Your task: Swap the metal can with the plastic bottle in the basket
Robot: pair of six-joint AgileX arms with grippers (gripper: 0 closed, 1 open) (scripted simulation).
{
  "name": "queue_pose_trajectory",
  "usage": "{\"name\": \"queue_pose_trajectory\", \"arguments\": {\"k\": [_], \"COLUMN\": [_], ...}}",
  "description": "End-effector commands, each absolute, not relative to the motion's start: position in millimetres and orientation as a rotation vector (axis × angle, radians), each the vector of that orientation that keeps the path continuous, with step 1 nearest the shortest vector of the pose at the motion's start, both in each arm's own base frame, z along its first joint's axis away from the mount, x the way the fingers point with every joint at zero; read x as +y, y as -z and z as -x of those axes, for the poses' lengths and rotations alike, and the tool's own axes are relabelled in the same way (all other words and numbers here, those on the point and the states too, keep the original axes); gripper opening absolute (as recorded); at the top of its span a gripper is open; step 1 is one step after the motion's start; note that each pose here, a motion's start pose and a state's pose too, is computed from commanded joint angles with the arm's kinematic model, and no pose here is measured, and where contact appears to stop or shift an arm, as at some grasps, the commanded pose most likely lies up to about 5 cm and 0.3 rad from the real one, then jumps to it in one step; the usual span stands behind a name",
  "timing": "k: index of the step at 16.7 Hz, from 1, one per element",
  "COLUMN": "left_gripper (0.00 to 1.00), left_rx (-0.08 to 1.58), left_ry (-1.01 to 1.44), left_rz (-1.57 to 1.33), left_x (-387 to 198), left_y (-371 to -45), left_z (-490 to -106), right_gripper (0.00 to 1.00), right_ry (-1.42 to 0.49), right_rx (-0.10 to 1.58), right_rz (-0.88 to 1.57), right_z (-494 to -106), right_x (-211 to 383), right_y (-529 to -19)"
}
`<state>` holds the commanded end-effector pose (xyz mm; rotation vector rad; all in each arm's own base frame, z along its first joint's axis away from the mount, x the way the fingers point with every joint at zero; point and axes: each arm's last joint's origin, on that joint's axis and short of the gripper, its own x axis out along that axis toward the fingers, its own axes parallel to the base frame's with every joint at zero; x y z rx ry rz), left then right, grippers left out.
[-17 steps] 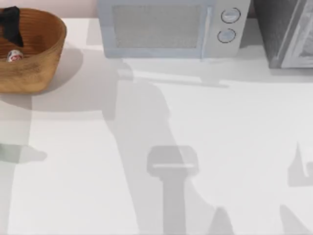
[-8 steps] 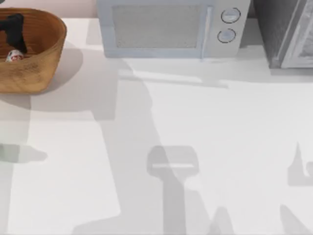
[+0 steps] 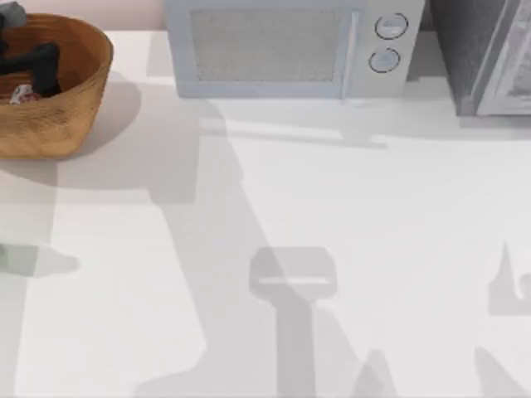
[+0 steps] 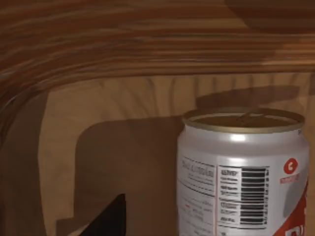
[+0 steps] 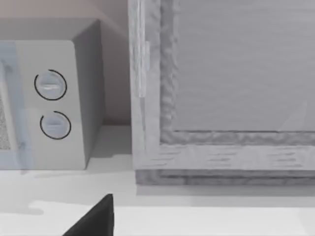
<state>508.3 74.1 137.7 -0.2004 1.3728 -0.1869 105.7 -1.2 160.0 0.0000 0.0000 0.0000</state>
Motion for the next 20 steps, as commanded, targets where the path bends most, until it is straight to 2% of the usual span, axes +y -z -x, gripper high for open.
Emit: {"name": "queue_pose_trajectory", "arguments": {"k": [6, 19, 20], "left_gripper": [1.00, 0.02, 0.00], "left_rx": [1.373, 1.373, 1.373], "left_ry": [0.187, 0.187, 0.187], "left_rz": [0.200, 0.200, 0.200], "left_x": [72.0, 72.0, 72.0], "left_y": [-128.7, -128.7, -128.7], "left_z": [-509.4, -509.4, -509.4], "right_gripper": [1.00, 1.00, 1.00], "right_ry": [0.000, 0.000, 0.000], "right_rx": [0.000, 0.000, 0.000], "right_rz": [0.000, 0.000, 0.000], "right_z": [-105.7, -105.7, -105.7], "right_x": [-1.2, -1.2, -1.2], "right_y": [-160.0, -160.0, -160.0]}}
